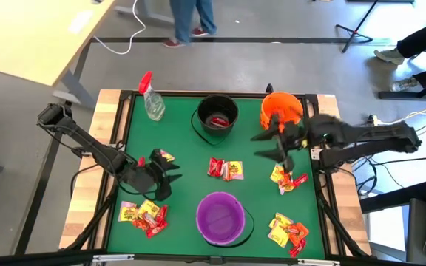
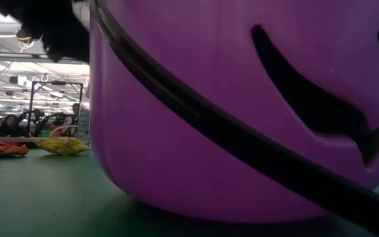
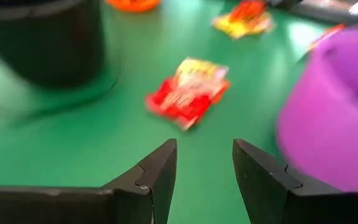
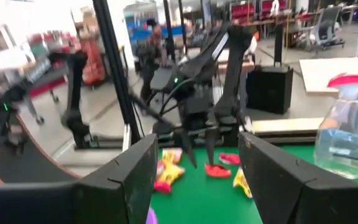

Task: Organize candy in baskets
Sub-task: Put the yellow candy pack into the purple bucket

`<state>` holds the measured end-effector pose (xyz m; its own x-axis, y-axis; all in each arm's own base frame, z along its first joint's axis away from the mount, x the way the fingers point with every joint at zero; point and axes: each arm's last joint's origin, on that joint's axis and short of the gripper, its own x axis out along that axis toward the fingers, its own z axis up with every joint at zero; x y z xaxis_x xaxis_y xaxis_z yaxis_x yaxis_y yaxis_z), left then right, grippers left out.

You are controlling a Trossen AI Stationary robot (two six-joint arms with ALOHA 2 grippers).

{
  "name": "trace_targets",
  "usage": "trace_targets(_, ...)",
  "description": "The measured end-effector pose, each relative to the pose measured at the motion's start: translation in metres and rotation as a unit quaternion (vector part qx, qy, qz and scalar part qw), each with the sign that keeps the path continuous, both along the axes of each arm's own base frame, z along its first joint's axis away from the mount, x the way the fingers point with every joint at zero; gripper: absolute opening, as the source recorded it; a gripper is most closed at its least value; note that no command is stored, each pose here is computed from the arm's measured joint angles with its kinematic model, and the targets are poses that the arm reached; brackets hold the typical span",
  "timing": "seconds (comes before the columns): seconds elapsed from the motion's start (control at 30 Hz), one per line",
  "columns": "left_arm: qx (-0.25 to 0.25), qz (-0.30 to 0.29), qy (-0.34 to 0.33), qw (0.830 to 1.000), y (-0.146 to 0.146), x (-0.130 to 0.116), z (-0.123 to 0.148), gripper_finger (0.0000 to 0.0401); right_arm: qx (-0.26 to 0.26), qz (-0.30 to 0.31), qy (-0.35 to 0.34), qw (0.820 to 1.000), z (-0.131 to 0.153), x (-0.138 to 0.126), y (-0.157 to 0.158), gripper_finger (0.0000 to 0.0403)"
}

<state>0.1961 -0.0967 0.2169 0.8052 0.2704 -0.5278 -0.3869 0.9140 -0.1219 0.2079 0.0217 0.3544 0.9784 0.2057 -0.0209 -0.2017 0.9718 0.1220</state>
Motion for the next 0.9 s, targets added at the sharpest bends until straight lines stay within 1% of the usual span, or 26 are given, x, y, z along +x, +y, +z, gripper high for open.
trace_targets(0.07,-0.004,0.025,0.031,0.999,0.005,-0.007,-0.005,0.015,-0.014,-0.002,0.019,1.0,-0.008,0.01,0.007,0.0223)
trace_targets(0.17,-0.029,0.064,0.084,0.994,0.014,-0.015,-0.013,0.015,-0.023,0.004,0.038,0.999,-0.018,0.022,0.013,0.0223)
trace_targets(0.3,-0.072,0.09,0.147,0.982,0.023,-0.02,-0.02,0.015,-0.015,0.029,0.033,0.999,-0.023,0.032,0.026,0.0223)
trace_targets(0.37,-0.083,0.106,0.153,0.979,0.026,-0.021,-0.021,0.015,-0.019,0.046,0.029,0.998,-0.027,0.037,0.038,0.0223)
trace_targets(0.43,-0.08,0.109,0.152,0.979,0.027,-0.02,-0.021,0.015,-0.033,0.055,0.029,0.998,-0.033,0.042,0.053,0.0223)
trace_targets(0.5,-0.067,0.11,0.156,0.979,0.03,-0.02,-0.021,0.015,-0.043,0.06,0.032,0.997,-0.041,0.047,0.068,0.0223)
trace_targets(0.63,-0.036,0.112,0.195,0.974,0.038,-0.024,-0.023,0.015,-0.063,0.081,0.063,0.993,-0.059,0.055,0.087,0.0223)
trace_targets(0.7,-0.039,0.113,0.213,0.97,0.041,-0.025,-0.025,0.015,-0.065,0.086,0.081,0.991,-0.067,0.058,0.092,0.0223)
trace_targets(0.8,-0.038,0.113,0.218,0.969,0.04,-0.024,-0.026,0.015,-0.058,0.089,0.09,0.99,-0.073,0.062,0.096,0.0223)
trace_targets(0.9,-0.023,0.112,0.242,0.964,0.04,-0.023,-0.032,0.015,-0.058,0.075,0.09,0.991,-0.077,0.067,0.097,0.0223)
